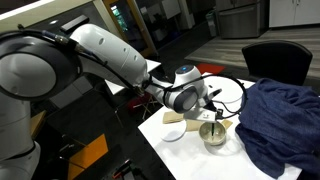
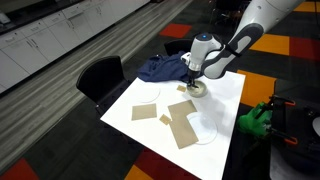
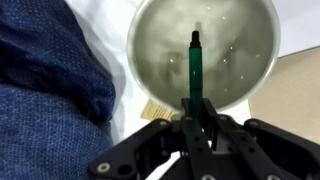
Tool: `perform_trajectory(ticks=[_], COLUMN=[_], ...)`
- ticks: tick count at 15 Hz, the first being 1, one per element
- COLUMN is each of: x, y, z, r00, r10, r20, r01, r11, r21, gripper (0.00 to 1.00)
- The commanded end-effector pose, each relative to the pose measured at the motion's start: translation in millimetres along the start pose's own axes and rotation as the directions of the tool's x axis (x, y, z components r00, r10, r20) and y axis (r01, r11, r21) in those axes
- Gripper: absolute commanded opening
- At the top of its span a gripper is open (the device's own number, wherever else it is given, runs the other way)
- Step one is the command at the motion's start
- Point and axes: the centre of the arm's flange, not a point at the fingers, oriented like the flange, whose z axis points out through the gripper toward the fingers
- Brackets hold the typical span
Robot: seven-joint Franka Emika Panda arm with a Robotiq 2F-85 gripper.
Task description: Remove the pen from the bowl.
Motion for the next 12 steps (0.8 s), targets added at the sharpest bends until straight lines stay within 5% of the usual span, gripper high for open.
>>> perform_trajectory(ticks=[1, 7, 12], x=[-3.3, 23.4, 42.9], y=[-9.6, -23.3, -66.5], z=[-49.5, -88.7, -96.3], r00=[0.999, 0.996, 0.984], r10=[0.045, 0.084, 0.175], r20=[-0.005, -0.027, -0.001], r01=[-0.045, -0.085, -0.175], r11=[0.998, 0.996, 0.984], r21=[-0.036, -0.026, 0.025], gripper=[0.03, 0.03, 0.03])
